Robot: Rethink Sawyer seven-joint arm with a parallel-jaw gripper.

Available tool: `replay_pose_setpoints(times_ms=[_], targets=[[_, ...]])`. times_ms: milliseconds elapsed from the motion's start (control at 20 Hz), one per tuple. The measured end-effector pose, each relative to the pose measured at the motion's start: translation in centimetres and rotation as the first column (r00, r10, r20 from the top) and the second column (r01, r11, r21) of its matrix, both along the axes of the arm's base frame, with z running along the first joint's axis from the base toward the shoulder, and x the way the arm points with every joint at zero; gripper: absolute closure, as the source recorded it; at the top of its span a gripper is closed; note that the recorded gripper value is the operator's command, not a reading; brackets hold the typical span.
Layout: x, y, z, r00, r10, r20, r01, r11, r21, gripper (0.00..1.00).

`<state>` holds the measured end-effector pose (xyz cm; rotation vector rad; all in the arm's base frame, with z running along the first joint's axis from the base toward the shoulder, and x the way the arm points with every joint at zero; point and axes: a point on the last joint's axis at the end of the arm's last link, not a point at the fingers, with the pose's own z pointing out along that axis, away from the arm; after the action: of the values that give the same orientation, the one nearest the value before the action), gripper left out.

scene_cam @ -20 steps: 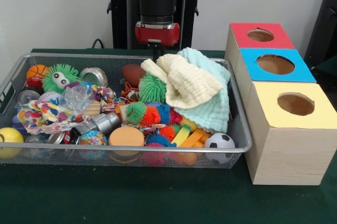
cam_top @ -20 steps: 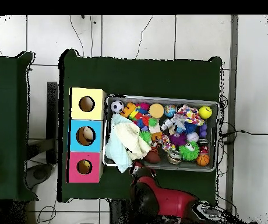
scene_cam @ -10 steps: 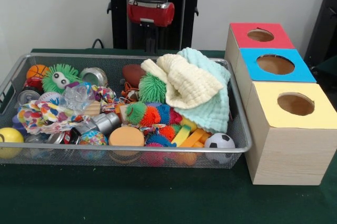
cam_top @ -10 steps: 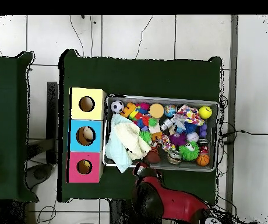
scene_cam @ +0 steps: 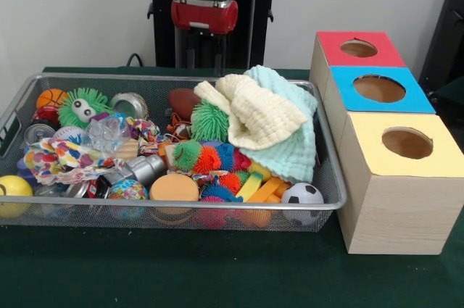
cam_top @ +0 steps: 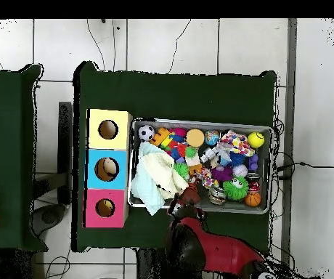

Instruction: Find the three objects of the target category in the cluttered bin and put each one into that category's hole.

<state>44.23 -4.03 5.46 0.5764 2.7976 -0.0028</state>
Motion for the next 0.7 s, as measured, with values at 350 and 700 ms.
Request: replay_pose_setpoints(times_ms=[350, 700], targets=[[0.9, 0.2, -0.2, 0.9998, 0.014, 0.011, -0.014, 0.9999, -0.007, 0.00], [0.3, 0.5, -1.3, 0.9998, 0.015, -0.014, -0.015, 0.9999, 0.004, 0.00]])
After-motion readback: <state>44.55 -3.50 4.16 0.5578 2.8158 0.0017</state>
